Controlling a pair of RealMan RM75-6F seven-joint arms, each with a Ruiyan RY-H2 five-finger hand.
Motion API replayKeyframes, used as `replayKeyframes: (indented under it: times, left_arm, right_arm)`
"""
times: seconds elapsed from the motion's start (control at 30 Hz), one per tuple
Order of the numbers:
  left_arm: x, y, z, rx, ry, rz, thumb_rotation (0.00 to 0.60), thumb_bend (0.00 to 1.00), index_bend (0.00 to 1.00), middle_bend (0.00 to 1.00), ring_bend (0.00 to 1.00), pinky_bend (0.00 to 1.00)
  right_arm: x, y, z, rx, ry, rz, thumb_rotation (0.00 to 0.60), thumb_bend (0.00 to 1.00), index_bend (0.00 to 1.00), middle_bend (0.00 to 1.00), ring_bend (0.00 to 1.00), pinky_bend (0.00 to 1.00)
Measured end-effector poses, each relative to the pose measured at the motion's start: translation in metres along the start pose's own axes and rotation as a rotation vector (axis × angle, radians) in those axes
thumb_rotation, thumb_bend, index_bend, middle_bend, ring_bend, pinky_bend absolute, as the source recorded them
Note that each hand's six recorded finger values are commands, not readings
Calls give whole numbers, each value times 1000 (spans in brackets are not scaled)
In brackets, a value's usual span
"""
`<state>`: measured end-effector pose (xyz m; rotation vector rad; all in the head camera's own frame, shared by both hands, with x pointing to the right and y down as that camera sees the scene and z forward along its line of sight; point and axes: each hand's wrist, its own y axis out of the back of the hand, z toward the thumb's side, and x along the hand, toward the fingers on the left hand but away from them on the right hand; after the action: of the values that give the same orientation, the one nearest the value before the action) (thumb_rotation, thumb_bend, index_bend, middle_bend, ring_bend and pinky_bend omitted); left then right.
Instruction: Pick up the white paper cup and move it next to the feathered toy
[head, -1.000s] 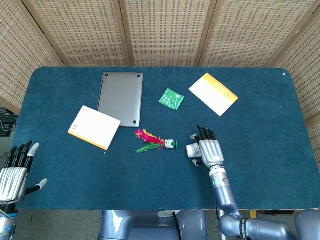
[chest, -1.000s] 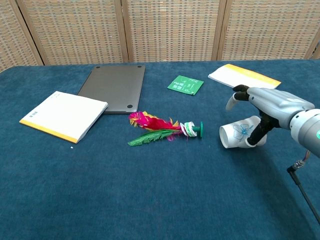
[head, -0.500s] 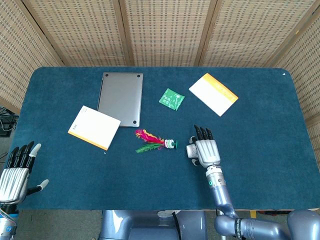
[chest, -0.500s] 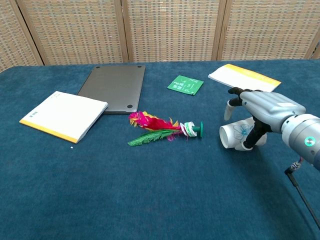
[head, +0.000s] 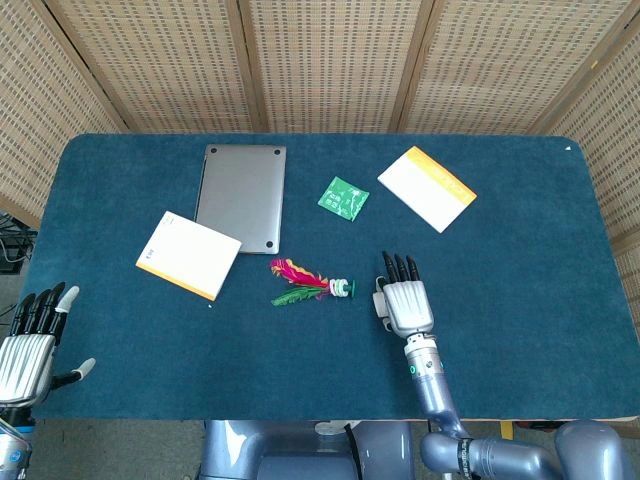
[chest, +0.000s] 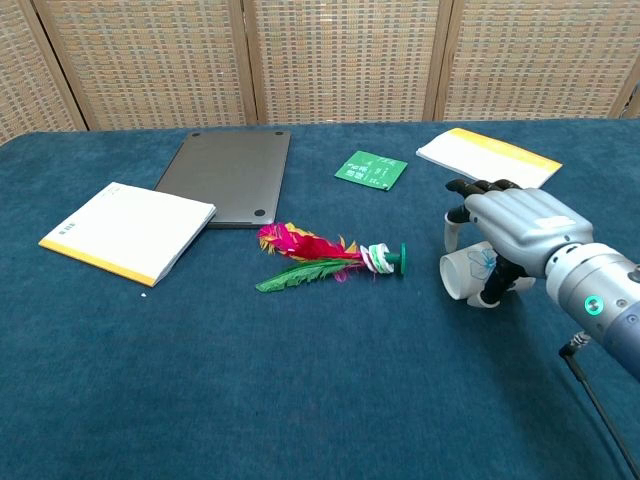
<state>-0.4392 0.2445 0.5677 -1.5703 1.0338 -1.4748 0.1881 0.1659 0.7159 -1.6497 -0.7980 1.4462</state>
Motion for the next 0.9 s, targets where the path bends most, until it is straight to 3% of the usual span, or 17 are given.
replayKeyframes:
  times: [0.23, 0.43, 0.63, 0.77, 0.9]
  left_arm:
    - [0, -1, 1, -1, -5, -5, 600, 111, 0, 0, 0, 0]
    - [0, -1, 1, 0, -4, -8, 600, 111, 0, 0, 0, 0]
    - [0, -1, 3, 0, -8, -8, 600, 112, 0, 0, 0, 0]
    - [-1, -1, 3, 3, -9, -5, 600, 111, 0, 0, 0, 0]
    - [-1, -1, 3, 6, -7, -2, 600, 112, 0, 0, 0, 0]
  right_arm:
    - [-1, 2, 1, 42, 5, -36, 600, 258, 507, 33, 0, 0]
    - [1, 4, 2, -1, 4, -31, 600, 259, 516, 34, 0, 0]
    - [4, 15, 7, -193, 9, -18, 600, 259, 521, 24, 0, 0]
    - [5, 24, 9, -444, -11, 48, 600, 258, 520, 8, 0, 0]
    - [4, 23, 2, -599, -55, 121, 600, 258, 520, 0, 0, 0]
